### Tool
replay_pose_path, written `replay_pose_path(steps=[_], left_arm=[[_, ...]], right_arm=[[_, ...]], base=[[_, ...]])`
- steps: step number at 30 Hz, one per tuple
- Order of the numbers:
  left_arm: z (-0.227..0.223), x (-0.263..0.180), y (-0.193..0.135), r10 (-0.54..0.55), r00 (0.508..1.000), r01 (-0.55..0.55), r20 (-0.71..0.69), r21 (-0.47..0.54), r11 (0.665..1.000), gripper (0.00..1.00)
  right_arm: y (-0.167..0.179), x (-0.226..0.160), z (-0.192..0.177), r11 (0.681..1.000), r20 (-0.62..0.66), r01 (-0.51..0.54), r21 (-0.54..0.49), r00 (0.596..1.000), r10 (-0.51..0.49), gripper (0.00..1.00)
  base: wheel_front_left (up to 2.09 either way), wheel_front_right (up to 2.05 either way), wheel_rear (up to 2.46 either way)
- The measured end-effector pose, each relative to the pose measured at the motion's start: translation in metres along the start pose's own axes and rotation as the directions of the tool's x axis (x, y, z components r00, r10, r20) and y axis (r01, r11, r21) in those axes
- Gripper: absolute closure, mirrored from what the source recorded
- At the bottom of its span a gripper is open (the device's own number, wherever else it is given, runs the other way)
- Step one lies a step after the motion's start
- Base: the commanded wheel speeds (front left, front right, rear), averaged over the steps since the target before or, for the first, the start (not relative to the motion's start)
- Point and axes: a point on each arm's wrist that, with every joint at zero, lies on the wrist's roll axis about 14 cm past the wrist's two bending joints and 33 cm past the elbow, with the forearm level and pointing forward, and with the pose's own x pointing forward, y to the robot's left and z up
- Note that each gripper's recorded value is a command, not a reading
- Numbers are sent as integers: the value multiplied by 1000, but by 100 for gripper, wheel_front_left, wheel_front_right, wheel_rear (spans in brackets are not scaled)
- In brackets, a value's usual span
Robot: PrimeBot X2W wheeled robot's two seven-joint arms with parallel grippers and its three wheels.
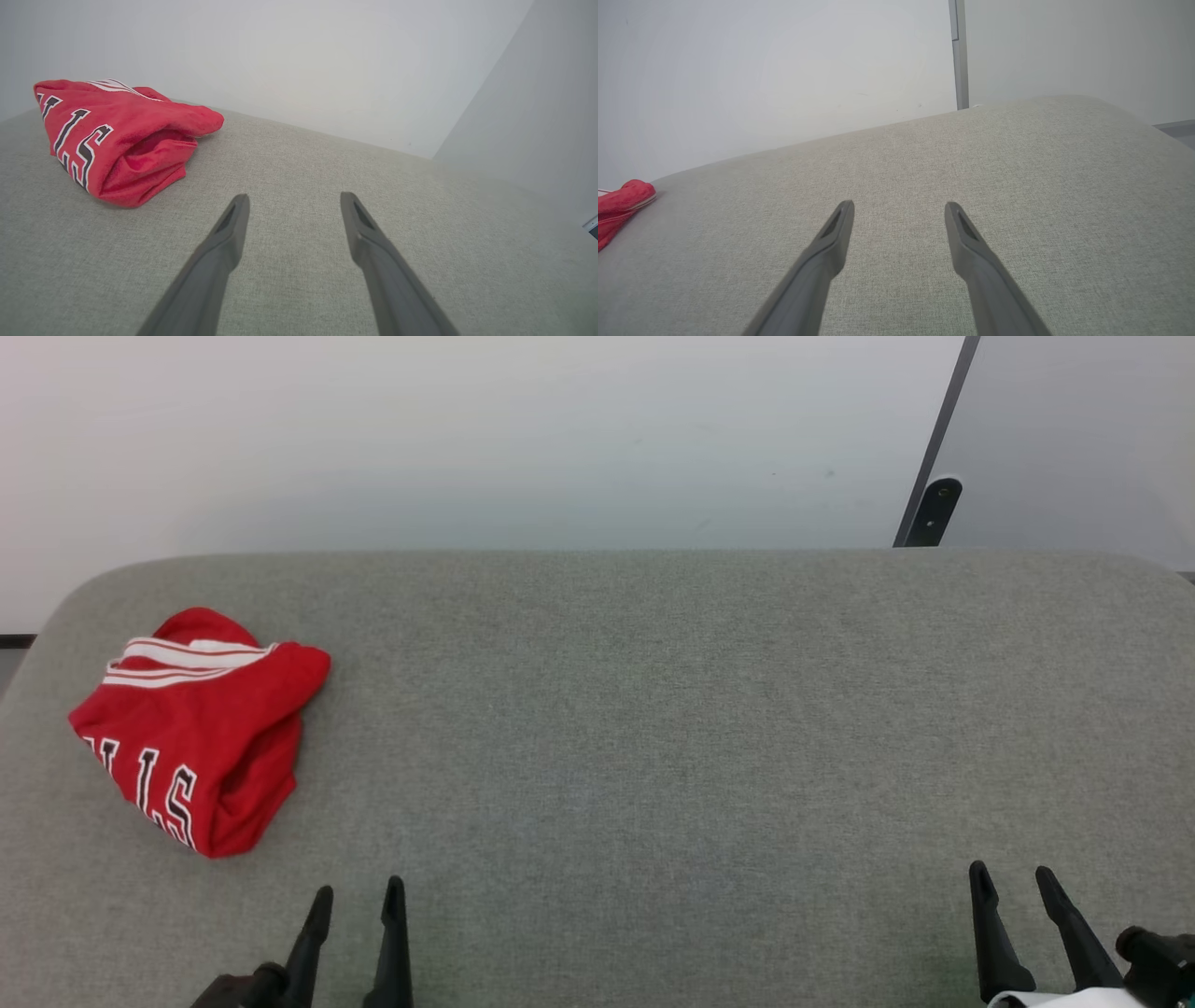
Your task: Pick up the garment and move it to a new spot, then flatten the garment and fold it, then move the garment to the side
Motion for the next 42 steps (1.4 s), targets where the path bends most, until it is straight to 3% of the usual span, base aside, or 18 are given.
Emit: replay_pose_path(steps=[29, 42], left_arm=[[-7, -11, 2, -11, 1000, 11, -1, 158, 987, 0], [-6, -20, 12, 28, 1000, -29, 6, 135, 990, 0]], right_arm=[[2, -4, -1, 992, 29, -8, -128, 1000, 12, 0], [14, 1, -1, 992, 33, -44, -116, 998, 48, 0]], base=[[0, 0, 0], [0, 0, 0]])
